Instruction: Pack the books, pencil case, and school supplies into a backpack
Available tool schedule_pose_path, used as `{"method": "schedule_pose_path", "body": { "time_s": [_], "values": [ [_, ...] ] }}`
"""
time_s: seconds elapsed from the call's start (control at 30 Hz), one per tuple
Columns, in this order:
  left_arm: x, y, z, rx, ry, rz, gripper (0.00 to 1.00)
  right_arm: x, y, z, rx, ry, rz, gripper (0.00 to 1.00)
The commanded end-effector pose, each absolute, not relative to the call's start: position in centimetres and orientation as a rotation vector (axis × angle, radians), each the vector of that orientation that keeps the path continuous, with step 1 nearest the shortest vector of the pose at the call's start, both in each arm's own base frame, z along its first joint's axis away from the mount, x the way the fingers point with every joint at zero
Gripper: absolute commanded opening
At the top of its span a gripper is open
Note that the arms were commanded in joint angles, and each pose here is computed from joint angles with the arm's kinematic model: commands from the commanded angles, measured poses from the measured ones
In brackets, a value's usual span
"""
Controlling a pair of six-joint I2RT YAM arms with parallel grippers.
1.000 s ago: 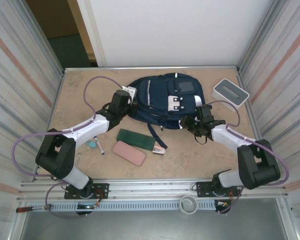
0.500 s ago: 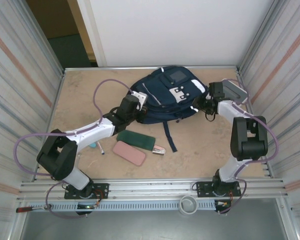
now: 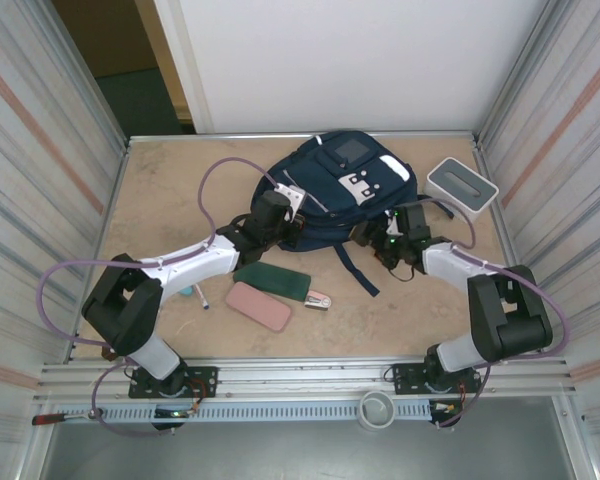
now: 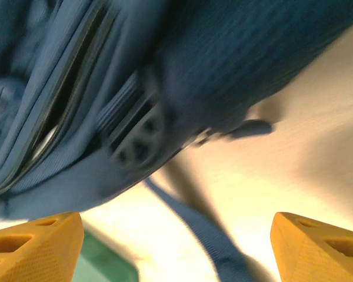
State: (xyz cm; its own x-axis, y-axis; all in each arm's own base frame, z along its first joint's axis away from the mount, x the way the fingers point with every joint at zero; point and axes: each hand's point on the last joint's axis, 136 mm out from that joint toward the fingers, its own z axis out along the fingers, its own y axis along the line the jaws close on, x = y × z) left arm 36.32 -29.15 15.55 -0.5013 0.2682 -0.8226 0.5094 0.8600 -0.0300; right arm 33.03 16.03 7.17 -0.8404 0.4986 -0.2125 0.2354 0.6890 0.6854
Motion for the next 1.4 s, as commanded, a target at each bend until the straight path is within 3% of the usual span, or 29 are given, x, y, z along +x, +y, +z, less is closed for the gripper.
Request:
{"method": "schedule_pose_path", "body": {
  "time_s": [0.0, 0.1, 0.17, 0.4, 0.53, 0.93, 1.2, 1.33, 1.37],
  "values": [
    [36.7, -30.0, 16.8, 0.548, 2.094, -0.361, 0.00, 35.1, 18.1, 9.0, 0.646, 2.393, 1.054, 0.82],
    [36.6, -29.9, 16.7, 0.547, 2.097, -0.361, 0.00, 36.3, 18.7, 8.6, 0.664, 2.365, 1.060, 0.78],
    [36.6, -29.9, 16.7, 0.545, 2.096, -0.362, 0.00, 36.9, 18.8, 8.1, 0.659, 2.372, 1.038, 0.70],
    [37.3, -28.3, 16.6, 0.527, 2.091, -0.260, 0.00, 36.8, 17.7, 7.0, 0.580, 2.432, 0.913, 0.19],
    [38.3, -25.8, 16.4, 0.492, 2.104, -0.189, 0.00, 35.7, 15.5, 6.6, 0.566, 2.460, 0.850, 0.06],
    [41.6, -19.8, 16.7, 0.360, 2.111, -0.058, 0.00, 35.3, 13.8, 8.7, 0.336, 2.523, 0.959, 0.00],
    [39.6, -22.1, 17.2, 0.432, 2.106, -0.248, 0.00, 36.7, 14.5, 9.3, 0.283, 2.554, 1.080, 0.00],
    [38.7, -23.6, 16.0, 0.474, 2.154, -0.368, 0.00, 36.2, 14.0, 8.4, 0.300, 2.575, 1.034, 0.08],
    [38.8, -23.8, 15.7, 0.481, 2.168, -0.373, 0.05, 36.1, 13.7, 8.1, 0.304, 2.589, 1.011, 0.13]
  ]
}}
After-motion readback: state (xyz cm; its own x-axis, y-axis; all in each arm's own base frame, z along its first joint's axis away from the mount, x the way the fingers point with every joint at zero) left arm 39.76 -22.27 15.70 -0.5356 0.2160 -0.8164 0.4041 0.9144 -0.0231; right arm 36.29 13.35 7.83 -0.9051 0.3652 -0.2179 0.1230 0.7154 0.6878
